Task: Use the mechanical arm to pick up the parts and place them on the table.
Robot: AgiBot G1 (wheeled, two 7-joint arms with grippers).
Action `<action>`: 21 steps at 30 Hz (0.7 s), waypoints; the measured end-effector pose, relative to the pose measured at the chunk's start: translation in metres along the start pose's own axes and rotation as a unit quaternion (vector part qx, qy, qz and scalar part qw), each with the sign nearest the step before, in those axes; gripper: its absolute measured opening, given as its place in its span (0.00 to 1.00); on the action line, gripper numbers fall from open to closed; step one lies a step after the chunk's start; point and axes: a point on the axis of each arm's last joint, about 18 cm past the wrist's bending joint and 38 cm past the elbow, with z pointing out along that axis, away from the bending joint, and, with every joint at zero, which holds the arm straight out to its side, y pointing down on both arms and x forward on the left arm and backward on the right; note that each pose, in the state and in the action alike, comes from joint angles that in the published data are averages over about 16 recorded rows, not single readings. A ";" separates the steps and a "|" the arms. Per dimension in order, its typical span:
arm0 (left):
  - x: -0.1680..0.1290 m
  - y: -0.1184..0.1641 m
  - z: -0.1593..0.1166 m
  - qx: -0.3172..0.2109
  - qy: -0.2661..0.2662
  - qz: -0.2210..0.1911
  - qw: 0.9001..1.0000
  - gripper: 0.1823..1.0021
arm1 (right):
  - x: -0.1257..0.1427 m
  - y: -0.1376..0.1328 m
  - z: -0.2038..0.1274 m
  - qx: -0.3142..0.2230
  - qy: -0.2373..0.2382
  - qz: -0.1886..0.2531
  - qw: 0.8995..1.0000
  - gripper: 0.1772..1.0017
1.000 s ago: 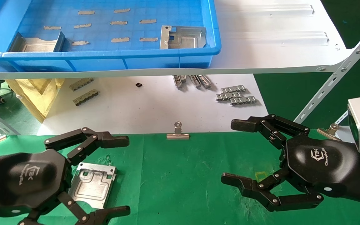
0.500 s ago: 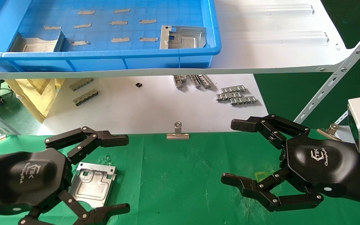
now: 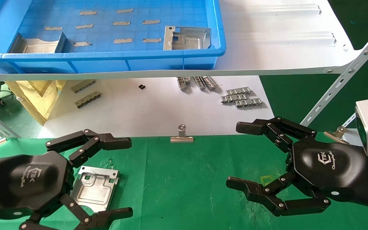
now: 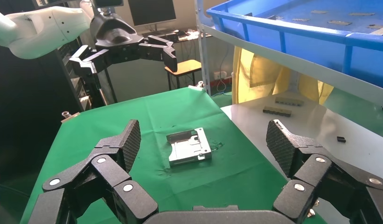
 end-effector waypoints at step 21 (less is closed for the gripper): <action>0.000 0.000 0.000 0.000 0.000 0.000 1.000 1.00 | -0.005 -0.003 0.005 -0.002 -0.017 -0.009 1.000 1.00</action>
